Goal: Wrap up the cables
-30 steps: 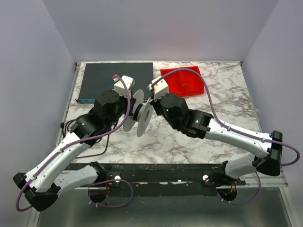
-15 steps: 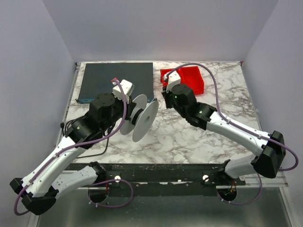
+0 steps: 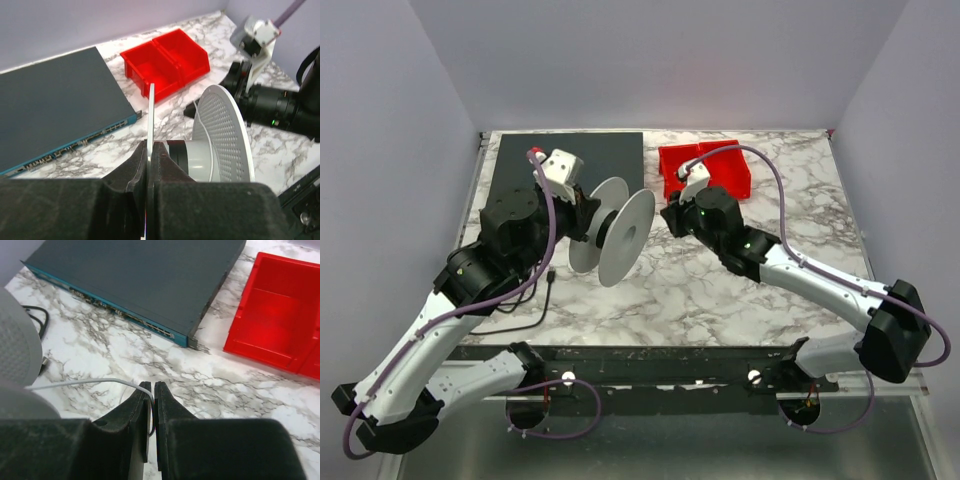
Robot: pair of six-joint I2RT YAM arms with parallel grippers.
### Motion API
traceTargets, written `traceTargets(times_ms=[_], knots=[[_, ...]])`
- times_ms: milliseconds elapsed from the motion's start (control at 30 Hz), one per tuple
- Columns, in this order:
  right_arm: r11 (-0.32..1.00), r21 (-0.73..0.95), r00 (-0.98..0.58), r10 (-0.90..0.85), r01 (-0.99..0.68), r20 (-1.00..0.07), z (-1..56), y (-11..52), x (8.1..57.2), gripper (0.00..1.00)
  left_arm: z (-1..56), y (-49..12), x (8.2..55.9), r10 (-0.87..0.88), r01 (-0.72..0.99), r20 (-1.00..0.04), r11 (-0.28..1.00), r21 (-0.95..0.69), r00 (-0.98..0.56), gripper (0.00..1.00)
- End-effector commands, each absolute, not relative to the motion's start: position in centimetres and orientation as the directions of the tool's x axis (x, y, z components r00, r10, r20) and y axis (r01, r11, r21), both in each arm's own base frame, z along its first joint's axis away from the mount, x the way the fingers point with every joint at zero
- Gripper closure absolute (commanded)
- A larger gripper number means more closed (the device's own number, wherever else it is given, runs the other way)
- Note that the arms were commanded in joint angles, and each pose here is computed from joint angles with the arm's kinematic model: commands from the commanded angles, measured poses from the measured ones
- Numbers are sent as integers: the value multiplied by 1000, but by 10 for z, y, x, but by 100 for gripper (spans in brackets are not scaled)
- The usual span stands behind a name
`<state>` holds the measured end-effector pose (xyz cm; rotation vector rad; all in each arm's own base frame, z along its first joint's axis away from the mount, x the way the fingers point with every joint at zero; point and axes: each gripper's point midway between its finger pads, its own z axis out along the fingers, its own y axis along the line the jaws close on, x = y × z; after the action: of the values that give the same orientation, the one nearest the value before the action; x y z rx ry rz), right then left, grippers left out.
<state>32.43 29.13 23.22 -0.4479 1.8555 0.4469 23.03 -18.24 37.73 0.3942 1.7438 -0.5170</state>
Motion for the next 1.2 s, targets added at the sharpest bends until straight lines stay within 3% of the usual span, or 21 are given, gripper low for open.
traceTargets(times_ms=[0, 367, 800, 1167], knots=[[799, 201, -308, 20, -567, -951, 240, 311, 319, 85, 427, -169, 238, -155, 435, -975, 876, -210, -159, 100], [736, 319, -365, 104, -597, -925, 230, 341, 323, 83, 435, -154, 256, -246, 288, -959, 916, -278, -144, 100], [644, 440, -409, 210, -626, -888, 229, 367, 321, 47, 462, -152, 267, -296, 212, -948, 925, -315, -115, 100], [602, 496, -419, 277, -625, -865, 230, 378, 325, 25, 486, -148, 265, -305, 181, -949, 932, -315, -78, 100]])
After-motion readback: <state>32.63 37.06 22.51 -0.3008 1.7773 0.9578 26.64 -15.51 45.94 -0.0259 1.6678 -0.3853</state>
